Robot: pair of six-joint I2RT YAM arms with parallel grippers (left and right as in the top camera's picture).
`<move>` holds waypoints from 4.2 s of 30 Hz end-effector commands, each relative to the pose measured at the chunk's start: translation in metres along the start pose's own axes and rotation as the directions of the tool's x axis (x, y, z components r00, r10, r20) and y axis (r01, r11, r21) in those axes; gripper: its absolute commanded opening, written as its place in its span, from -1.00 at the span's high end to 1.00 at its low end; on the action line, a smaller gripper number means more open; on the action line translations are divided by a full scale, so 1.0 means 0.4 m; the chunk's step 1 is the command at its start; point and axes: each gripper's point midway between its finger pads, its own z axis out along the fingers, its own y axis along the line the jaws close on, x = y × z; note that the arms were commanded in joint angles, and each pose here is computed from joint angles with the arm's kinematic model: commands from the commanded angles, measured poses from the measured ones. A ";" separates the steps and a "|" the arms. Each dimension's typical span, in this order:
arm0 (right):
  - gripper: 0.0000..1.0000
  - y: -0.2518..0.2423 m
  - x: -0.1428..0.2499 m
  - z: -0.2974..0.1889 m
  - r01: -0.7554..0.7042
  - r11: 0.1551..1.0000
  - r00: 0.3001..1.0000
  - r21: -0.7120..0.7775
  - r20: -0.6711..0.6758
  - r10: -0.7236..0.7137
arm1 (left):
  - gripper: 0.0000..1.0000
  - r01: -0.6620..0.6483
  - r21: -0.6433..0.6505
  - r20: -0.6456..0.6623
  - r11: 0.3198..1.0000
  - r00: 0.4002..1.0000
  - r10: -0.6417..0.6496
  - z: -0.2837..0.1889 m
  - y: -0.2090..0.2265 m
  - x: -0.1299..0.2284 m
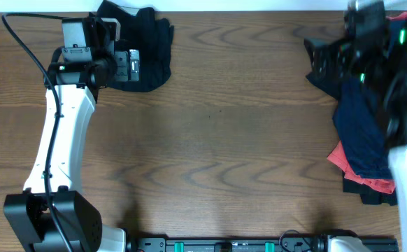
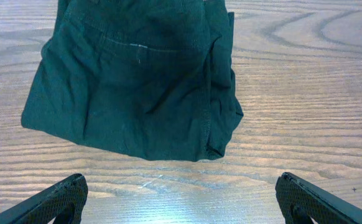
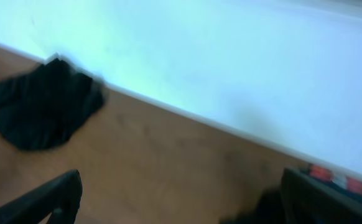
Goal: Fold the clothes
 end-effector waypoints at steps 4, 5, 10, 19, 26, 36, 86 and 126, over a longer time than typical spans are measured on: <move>-0.99 0.049 0.206 -0.005 -0.024 1.000 0.999 -0.017 0.034 0.025 | -0.96 0.018 -0.013 0.002 1.000 1.000 -0.018 -0.002 0.012 -0.002; -0.99 0.056 0.232 -0.011 -0.025 1.000 0.998 -0.013 0.061 0.026 | -0.96 0.018 -0.013 0.002 1.000 1.000 -0.018 -0.002 0.012 -0.003; -0.99 0.083 0.335 -0.028 -0.020 1.000 0.983 0.003 0.185 0.019 | -0.96 0.018 -0.013 0.002 1.000 1.000 -0.018 -0.002 0.012 -0.003; -0.98 0.137 0.508 -0.092 0.013 0.999 0.952 0.031 0.306 -0.022 | -0.96 0.018 -0.013 0.002 1.000 1.000 -0.018 -0.002 0.012 -0.003; -0.99 0.137 0.557 -0.117 -0.009 0.997 0.961 0.075 0.276 -0.012 | -0.96 0.018 -0.013 0.002 1.000 1.000 -0.018 -0.002 0.012 -0.003; -0.98 0.139 0.586 -0.140 -0.021 0.995 0.970 0.097 0.242 -0.003 | -0.96 0.018 -0.013 0.002 1.000 1.000 -0.018 -0.002 0.012 -0.002; -0.99 0.147 0.587 -0.169 -0.017 0.994 0.965 0.106 0.264 -0.011 | -0.96 0.021 -0.011 -0.022 1.000 1.000 -0.021 -0.021 0.008 0.015; -0.99 0.147 0.587 -0.169 -0.017 0.994 0.965 0.106 0.263 -0.011 | -0.96 -0.041 -0.020 0.704 0.999 0.709 0.043 -0.221 -0.057 0.430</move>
